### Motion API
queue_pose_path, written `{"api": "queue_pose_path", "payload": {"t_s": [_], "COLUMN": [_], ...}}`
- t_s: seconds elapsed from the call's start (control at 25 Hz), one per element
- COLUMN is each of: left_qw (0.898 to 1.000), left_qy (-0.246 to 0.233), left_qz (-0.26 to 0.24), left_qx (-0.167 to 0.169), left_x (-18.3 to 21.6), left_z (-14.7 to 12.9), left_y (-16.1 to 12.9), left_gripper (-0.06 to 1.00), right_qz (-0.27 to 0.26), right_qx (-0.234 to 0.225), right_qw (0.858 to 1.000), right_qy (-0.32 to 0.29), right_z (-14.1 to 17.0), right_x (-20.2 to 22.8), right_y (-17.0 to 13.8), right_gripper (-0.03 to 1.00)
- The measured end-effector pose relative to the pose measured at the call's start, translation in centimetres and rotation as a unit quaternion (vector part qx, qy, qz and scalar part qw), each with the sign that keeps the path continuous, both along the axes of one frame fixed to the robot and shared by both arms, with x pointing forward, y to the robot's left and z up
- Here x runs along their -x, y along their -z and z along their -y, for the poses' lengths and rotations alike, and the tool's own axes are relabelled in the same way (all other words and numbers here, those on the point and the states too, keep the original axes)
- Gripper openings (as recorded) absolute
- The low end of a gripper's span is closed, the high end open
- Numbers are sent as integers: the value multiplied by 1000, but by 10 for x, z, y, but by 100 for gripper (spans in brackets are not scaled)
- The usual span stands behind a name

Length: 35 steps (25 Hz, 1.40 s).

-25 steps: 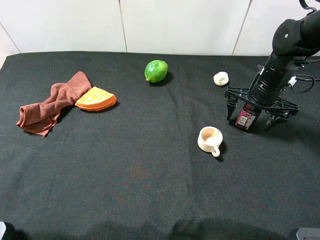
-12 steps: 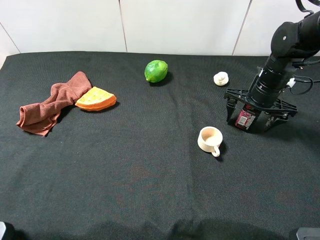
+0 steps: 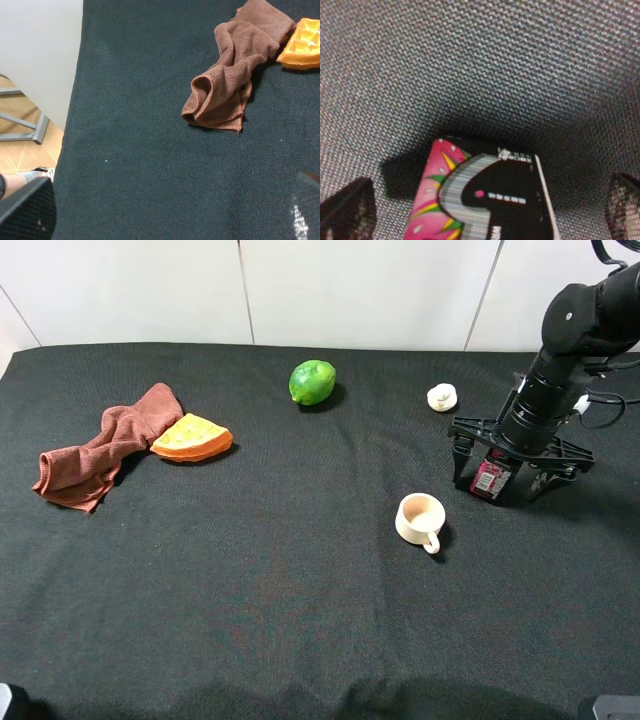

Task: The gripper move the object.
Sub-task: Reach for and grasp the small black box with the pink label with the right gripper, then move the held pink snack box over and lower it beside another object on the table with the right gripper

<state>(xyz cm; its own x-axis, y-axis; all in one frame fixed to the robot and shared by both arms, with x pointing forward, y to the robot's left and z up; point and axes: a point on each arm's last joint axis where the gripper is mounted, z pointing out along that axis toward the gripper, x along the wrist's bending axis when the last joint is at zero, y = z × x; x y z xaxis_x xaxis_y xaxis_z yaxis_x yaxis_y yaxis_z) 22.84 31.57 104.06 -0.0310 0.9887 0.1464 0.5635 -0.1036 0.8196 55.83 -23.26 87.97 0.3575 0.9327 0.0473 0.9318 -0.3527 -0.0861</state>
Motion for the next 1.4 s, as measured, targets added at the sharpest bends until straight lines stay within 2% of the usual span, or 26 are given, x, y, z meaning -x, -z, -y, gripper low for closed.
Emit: {"api": "queue_pose_path", "payload": {"t_s": [0.72,1.4], "left_qw": [1000,1000], "left_qy": [0,0], "left_qz": [0,0], "left_qx": [0,0], "left_x": [0,0], "left_z": [0,0], "left_y": [0,0], "left_gripper": [99,99], "right_qz": [3,2], "right_qx": [4,3], "right_qw": [1000,999], "right_qy": [-7,-51], "right_z": [1,1], "right_x": [0,1], "right_y": [0,-5], "right_gripper": [34,34]}}
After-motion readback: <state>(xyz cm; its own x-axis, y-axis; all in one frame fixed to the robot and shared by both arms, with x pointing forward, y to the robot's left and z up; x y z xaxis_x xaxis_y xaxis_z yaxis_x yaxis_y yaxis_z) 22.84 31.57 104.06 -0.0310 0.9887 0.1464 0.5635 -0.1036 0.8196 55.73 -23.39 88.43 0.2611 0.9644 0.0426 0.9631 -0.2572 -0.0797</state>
